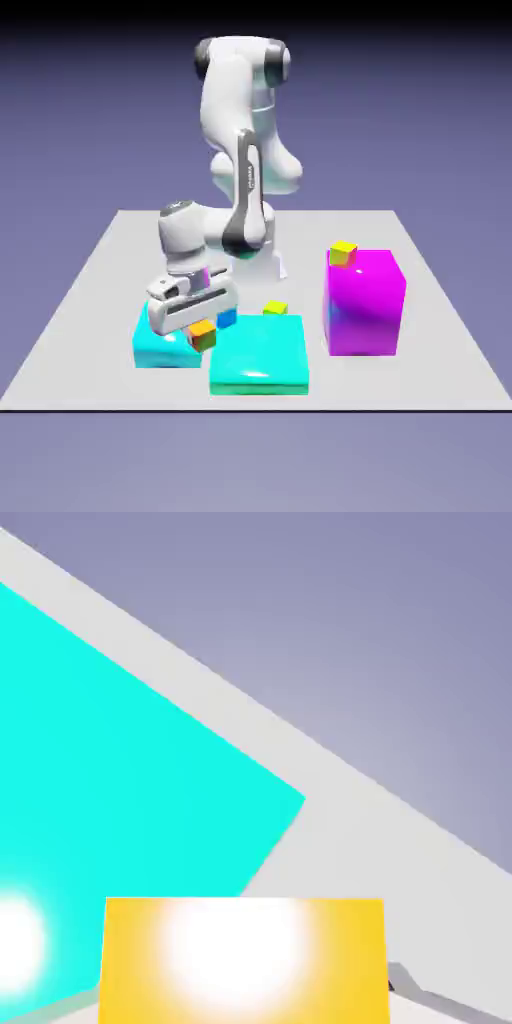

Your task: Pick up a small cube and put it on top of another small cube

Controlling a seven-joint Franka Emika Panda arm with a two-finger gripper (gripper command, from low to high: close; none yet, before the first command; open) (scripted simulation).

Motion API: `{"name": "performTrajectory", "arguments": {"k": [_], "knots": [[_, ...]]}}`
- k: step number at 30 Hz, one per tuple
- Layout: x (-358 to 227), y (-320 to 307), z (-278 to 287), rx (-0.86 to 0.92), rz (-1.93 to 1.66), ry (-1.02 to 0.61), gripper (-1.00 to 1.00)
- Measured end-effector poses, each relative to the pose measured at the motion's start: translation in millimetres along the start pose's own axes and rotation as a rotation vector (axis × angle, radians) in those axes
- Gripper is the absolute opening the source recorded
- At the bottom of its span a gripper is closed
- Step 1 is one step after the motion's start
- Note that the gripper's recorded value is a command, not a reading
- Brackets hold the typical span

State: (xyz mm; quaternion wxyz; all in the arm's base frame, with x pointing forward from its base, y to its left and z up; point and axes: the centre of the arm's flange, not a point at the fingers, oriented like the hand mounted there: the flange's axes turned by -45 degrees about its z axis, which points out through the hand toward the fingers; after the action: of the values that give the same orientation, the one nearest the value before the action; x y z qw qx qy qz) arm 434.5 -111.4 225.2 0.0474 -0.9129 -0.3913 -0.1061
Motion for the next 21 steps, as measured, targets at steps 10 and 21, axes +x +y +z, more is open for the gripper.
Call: {"name": "performTrajectory", "arguments": {"k": [10, 21], "knots": [[32, -67, -8, 0.109, -0.601, 0.004, -1.00], [41, -136, -14, 0.232, -1.243, 0.003, -1.00]]}}
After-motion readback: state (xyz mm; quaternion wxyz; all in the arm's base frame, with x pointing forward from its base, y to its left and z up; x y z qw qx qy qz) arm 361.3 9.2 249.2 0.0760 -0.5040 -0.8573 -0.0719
